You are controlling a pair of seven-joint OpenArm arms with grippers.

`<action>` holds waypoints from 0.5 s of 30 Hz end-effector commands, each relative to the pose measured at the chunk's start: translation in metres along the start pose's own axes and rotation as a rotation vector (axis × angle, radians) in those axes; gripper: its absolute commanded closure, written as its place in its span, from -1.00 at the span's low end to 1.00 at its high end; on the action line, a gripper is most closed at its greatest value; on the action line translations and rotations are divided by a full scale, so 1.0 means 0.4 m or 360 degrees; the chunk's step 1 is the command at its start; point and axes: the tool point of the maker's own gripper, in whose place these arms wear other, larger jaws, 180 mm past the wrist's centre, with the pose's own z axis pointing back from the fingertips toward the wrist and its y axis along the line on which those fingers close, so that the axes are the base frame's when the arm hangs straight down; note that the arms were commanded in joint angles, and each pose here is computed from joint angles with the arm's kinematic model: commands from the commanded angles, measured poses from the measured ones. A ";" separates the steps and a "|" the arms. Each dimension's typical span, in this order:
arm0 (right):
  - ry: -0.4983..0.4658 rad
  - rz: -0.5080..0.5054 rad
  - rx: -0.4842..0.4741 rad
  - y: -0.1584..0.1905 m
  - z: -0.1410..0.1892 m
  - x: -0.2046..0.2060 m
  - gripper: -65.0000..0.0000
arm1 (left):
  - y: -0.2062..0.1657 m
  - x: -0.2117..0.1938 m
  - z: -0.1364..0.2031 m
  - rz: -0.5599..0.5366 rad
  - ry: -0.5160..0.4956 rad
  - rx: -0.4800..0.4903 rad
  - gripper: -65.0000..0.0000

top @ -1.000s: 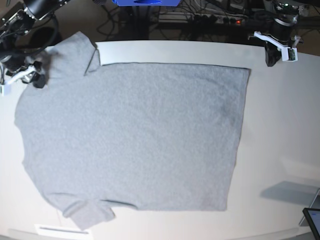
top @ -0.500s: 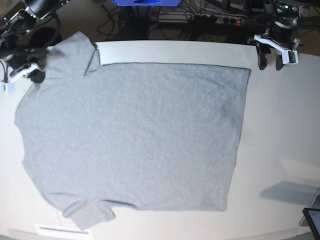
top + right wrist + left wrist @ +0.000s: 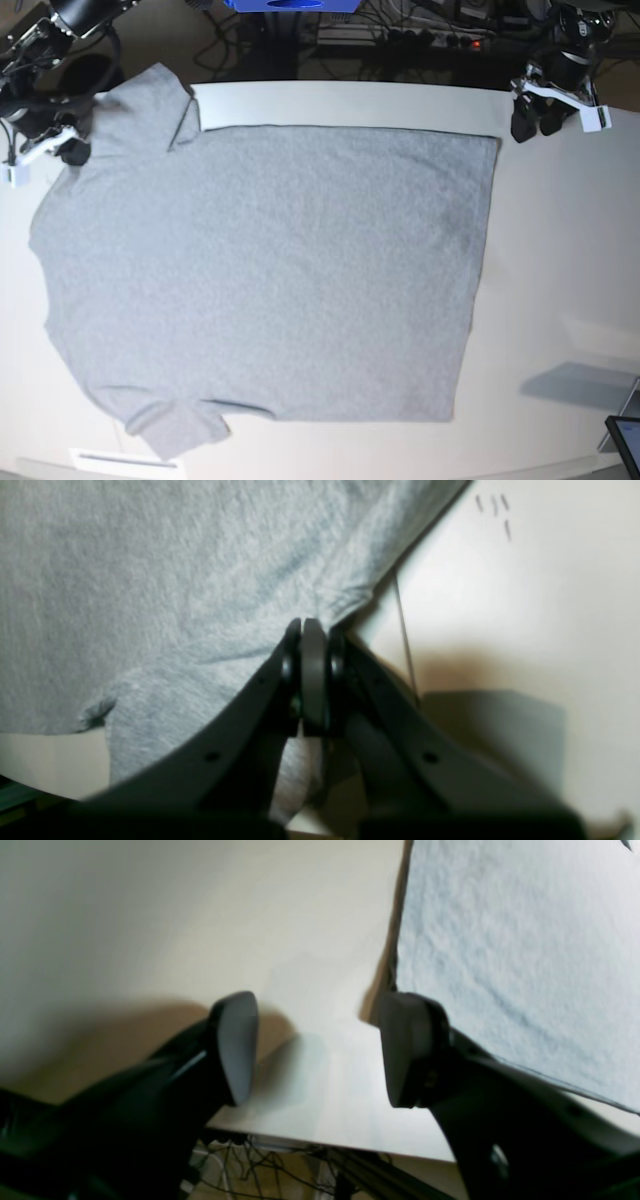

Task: Fold the T-shirt properly
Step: 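Lower both grippers onto the shirt's shoulder edges and close them, then lift the shoulder edges with both grippers and pull them toward the robot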

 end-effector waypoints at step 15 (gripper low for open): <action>0.0175 0.0005 -0.0071 -0.023 0.006 -0.057 1.00 | -0.084 -0.033 -0.086 0.0063 0.0053 -0.0169 -0.17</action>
